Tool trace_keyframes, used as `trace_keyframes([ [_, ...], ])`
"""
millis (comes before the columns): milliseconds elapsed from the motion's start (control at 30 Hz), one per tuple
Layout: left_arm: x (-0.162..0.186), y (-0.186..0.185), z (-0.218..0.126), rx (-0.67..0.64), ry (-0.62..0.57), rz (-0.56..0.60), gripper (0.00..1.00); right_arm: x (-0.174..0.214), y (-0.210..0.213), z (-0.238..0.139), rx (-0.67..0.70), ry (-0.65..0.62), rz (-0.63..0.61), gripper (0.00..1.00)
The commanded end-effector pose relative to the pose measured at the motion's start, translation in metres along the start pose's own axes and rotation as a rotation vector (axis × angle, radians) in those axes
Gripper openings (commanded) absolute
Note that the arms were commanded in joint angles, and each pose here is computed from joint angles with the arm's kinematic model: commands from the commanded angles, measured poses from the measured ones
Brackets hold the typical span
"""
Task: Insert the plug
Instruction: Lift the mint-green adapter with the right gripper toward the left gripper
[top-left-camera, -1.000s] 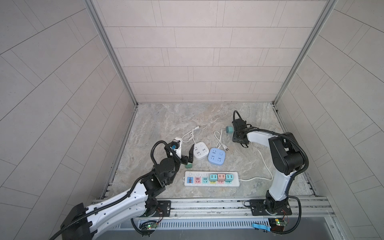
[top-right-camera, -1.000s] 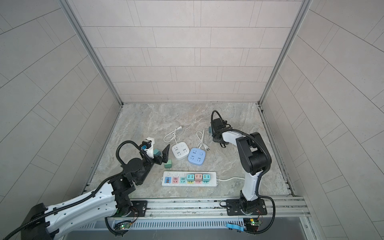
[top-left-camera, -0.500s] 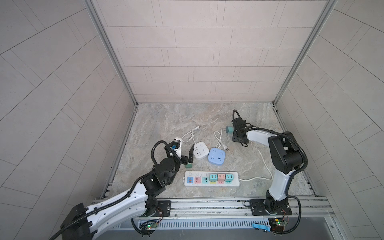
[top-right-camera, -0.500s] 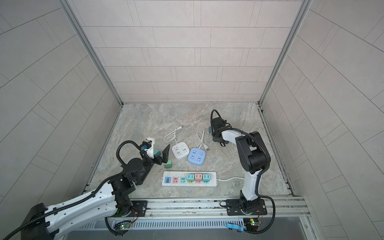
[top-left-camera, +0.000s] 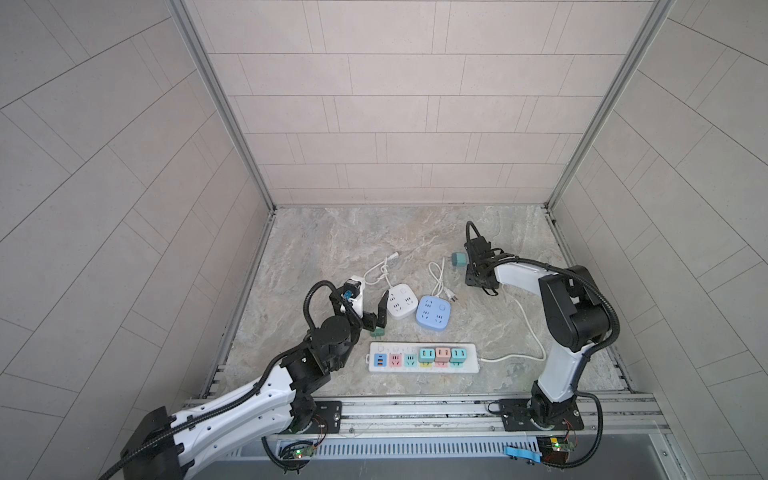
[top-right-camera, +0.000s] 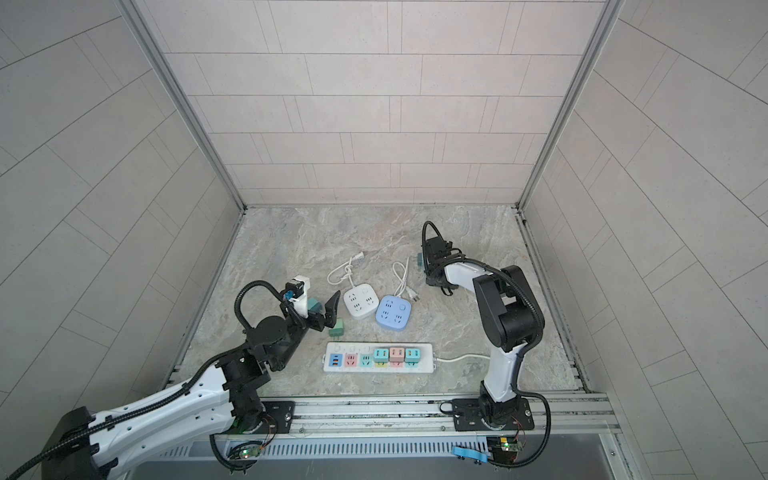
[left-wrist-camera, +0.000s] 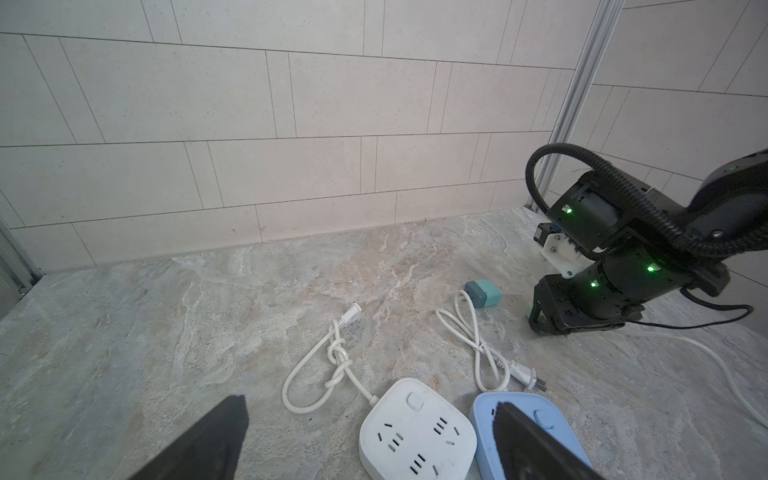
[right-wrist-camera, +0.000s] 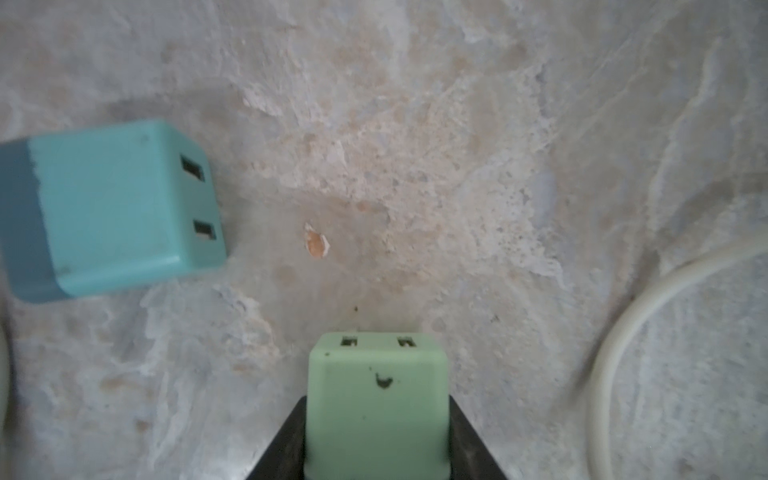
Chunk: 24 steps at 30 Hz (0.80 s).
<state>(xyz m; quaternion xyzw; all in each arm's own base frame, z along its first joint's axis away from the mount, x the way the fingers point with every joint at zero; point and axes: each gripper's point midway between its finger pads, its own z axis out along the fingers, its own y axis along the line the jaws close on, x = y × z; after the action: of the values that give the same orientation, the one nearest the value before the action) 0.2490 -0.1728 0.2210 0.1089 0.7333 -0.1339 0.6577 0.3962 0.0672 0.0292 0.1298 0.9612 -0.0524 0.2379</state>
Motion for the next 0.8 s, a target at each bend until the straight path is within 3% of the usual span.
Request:
trace_keyframes([
  [0,-0.005,0.004,0.001,-0.02,-0.003,-0.034,1.0,-0.008,0.009,-0.036,-0.015,-0.104,-0.066,0.29],
  [300,0.003,0.001,0.006,0.041,0.041,-0.119,1.0,0.0,0.041,-0.107,-0.075,-0.356,-0.224,0.24],
  [567,0.008,-0.003,0.013,0.082,0.097,-0.141,1.0,0.032,0.075,-0.184,-0.352,-0.682,-0.414,0.24],
  [667,0.006,-0.011,0.013,0.128,0.099,-0.141,0.99,0.045,0.08,-0.206,-0.471,-0.785,-0.502,0.15],
  [767,0.005,-0.026,0.012,0.207,0.101,-0.146,0.96,0.063,0.085,-0.222,-0.539,-0.898,-0.671,0.09],
])
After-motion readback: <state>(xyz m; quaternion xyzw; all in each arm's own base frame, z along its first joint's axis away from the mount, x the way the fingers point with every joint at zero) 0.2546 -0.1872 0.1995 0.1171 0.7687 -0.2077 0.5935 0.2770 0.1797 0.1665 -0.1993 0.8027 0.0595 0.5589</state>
